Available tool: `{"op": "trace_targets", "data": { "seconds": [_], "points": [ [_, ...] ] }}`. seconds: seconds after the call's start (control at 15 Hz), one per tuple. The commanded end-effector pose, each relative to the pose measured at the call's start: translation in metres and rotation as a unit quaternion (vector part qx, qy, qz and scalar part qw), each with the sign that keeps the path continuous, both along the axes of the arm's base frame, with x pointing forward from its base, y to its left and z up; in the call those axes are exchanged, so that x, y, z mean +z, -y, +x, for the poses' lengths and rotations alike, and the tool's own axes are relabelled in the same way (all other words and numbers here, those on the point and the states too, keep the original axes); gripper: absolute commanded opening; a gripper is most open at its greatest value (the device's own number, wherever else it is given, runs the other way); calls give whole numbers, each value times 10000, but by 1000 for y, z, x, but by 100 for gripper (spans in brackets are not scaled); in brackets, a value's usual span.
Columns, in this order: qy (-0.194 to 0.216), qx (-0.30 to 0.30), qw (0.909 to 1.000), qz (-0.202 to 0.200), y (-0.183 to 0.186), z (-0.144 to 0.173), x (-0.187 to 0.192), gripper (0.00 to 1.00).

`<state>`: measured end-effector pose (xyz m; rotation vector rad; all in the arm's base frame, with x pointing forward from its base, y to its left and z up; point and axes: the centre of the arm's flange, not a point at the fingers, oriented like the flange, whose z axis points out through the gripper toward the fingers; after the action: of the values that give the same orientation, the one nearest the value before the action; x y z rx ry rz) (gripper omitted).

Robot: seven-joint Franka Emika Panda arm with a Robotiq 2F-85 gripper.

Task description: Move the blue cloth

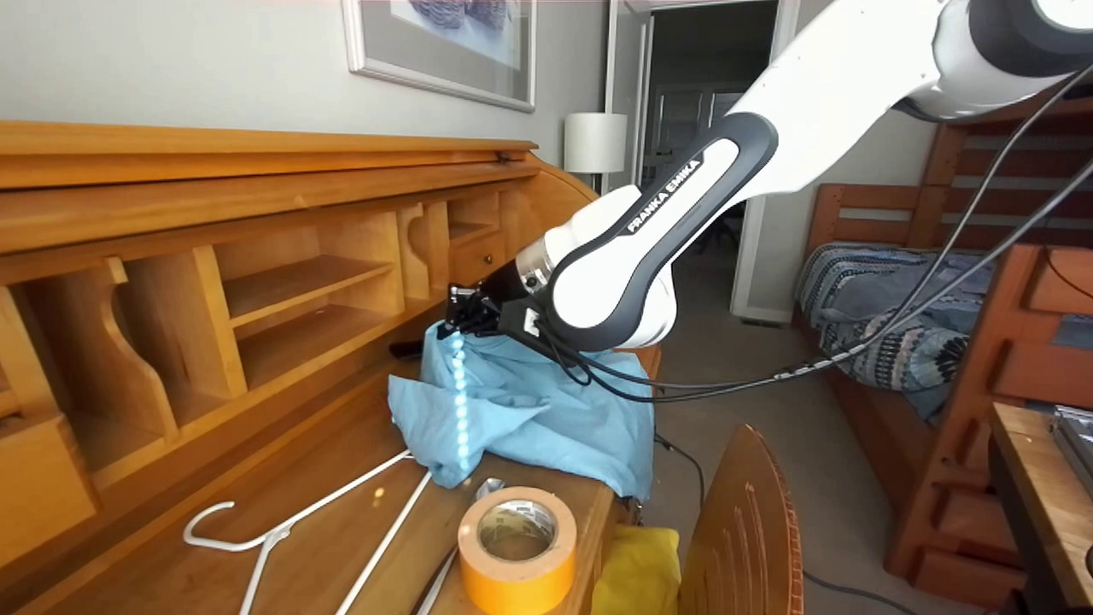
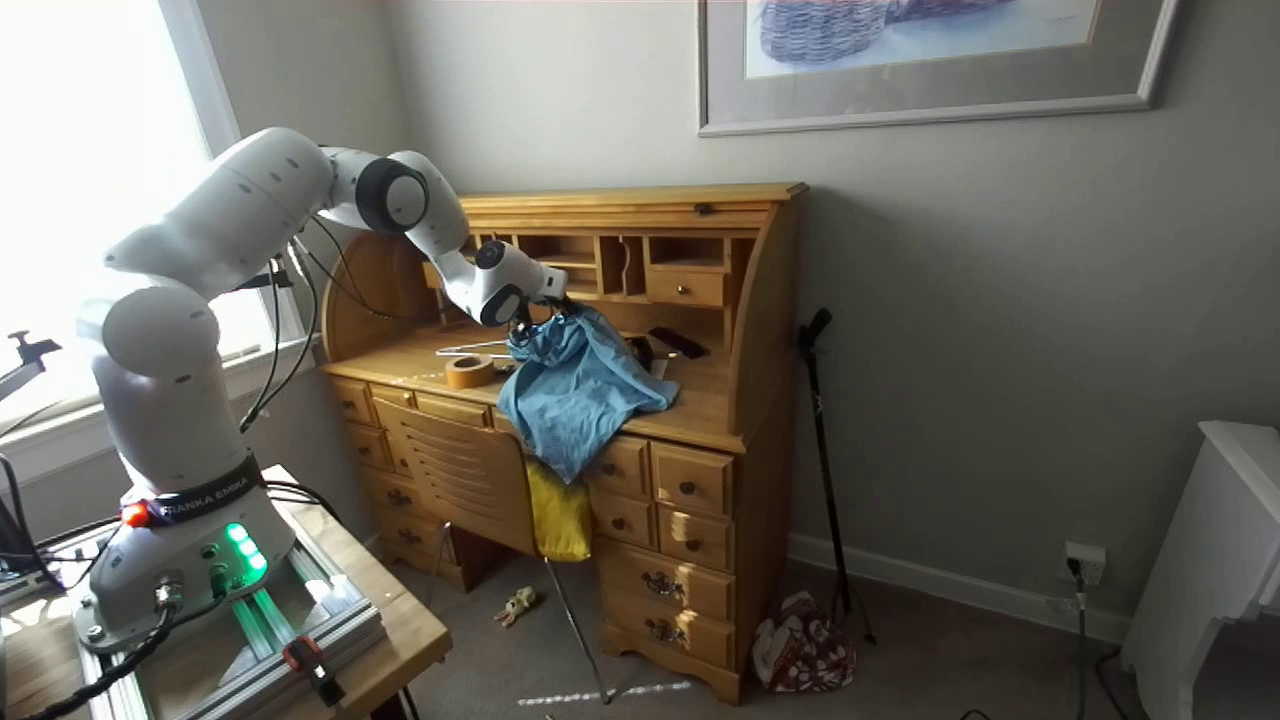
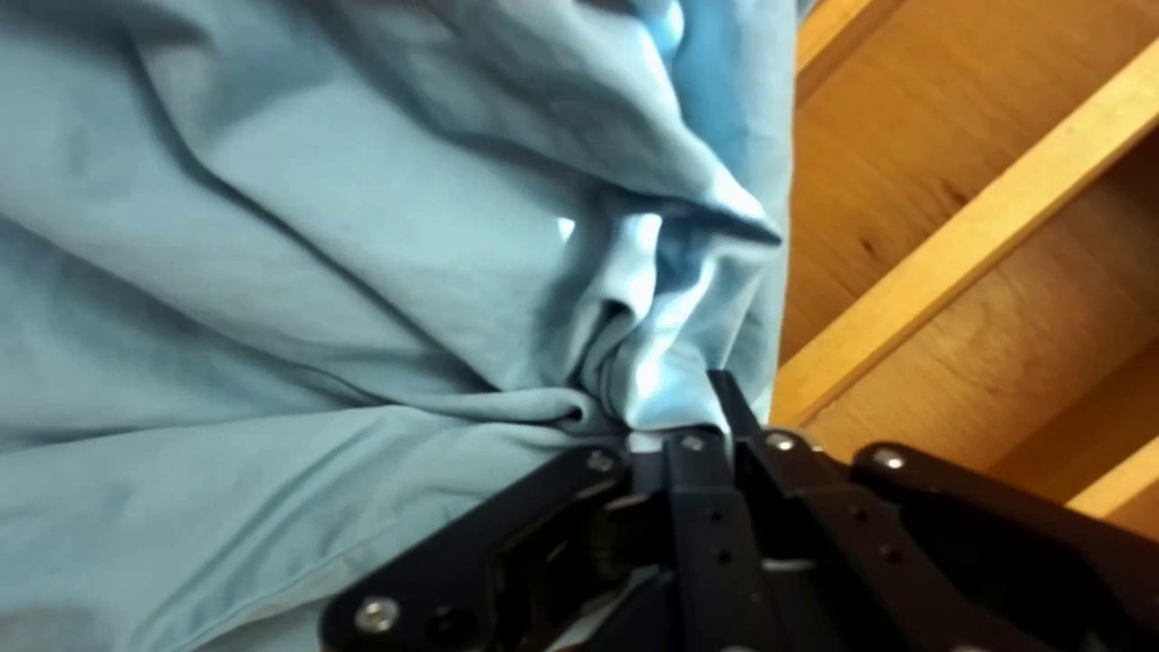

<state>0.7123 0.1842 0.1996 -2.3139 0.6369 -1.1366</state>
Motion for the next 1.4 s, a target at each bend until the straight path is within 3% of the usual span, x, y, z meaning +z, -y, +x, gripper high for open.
{"op": "trace_targets", "data": {
  "seconds": [0.0,0.2,0.27,0.33,0.47,0.73,1.0,1.33],
  "points": [
    [748,-378,9957,392,-26,60,-10,1],
    [851,-436,9942,500,-26,69,-8,1],
    [825,-413,9944,511,-25,70,-8,29],
    [763,-408,9950,497,-22,70,-7,29],
    [602,-447,9960,493,-16,67,-6,42],
    [-321,-178,9983,451,7,47,4,69],
    [-1104,501,9894,805,16,35,27,97],
    [-1987,1185,9662,1137,27,24,52,100]
  ]
}}
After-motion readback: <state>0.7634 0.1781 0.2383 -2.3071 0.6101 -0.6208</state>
